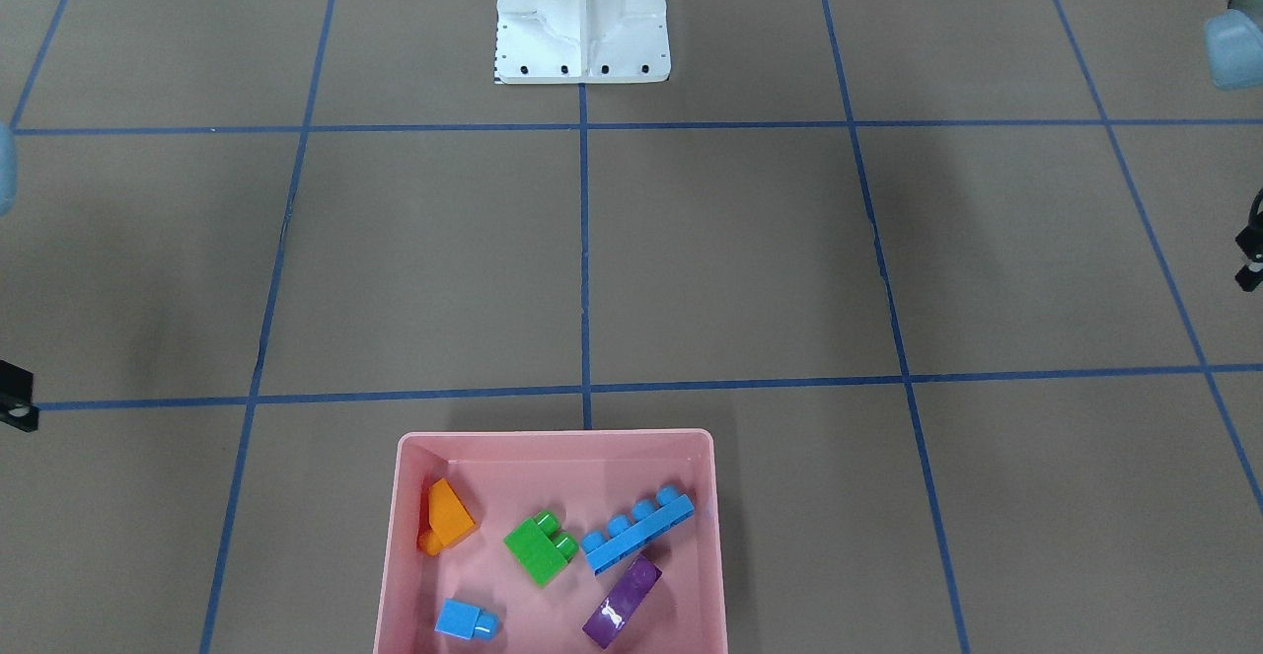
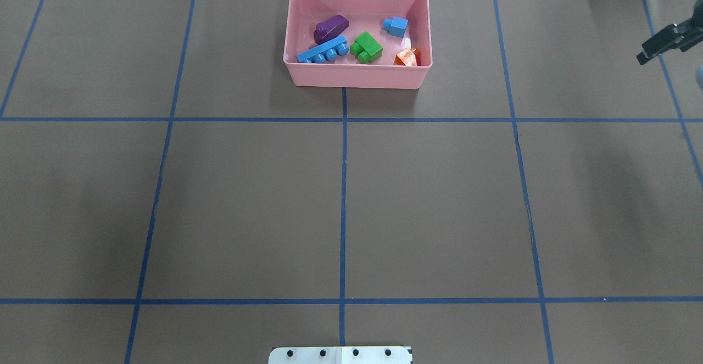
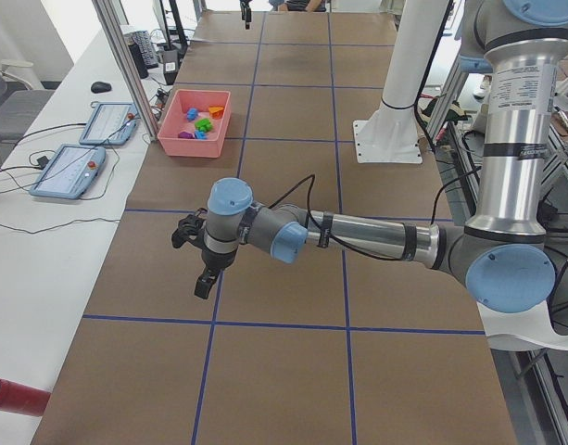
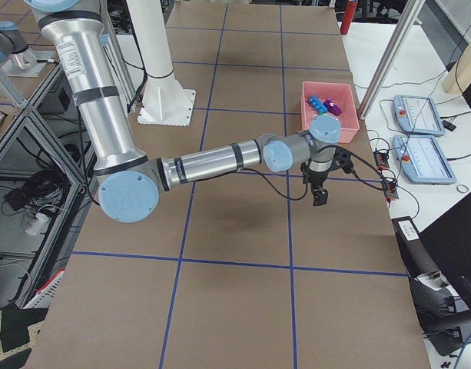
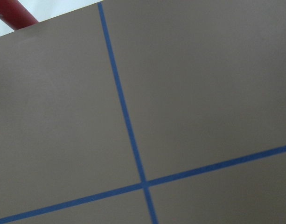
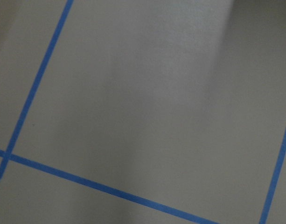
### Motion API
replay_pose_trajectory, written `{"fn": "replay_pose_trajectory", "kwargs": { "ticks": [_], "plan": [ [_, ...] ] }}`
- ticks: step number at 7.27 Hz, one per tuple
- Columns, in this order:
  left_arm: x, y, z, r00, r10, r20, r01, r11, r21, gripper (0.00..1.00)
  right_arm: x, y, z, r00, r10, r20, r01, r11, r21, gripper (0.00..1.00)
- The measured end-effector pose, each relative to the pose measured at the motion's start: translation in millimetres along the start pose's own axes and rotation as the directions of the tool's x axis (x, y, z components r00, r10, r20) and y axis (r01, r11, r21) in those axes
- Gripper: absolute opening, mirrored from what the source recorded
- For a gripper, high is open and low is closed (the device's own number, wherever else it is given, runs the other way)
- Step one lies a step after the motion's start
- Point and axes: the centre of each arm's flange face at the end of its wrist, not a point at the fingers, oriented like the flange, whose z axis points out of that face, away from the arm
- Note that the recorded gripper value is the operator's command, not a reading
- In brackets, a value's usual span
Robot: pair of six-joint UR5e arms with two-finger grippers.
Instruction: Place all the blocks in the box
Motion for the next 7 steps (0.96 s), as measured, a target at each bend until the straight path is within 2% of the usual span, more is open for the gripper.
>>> {"fn": "replay_pose_trajectory", "kwargs": {
  "ticks": [2,4,5,7],
  "plan": [
    [-28.2,20.2,-3.0,0.999,0.035,0.004,-0.034,0.995,-0.089,1.00,36.7,66.5,27.9,1.000,0.012,-0.007,-0.012,1.000,-0.007,1.00],
    [-32.6,23.1,-3.9,1.000,0.012,-0.005,-0.012,0.992,-0.124,1.00,56.9,93.6,33.8,0.998,0.056,-0.009,-0.056,0.998,-0.025,1.00],
    [-29.5,22.6,-6.0,0.999,-0.034,-0.019,0.031,0.990,-0.134,1.00,67.5,104.8,32.2,0.996,0.084,0.005,-0.084,0.996,-0.031,1.00],
    [-17.1,21.9,-11.8,0.982,-0.167,-0.091,0.154,0.979,-0.132,1.00,95.5,139.5,25.3,0.985,0.163,0.062,-0.161,0.986,-0.042,1.00]
  ]
}}
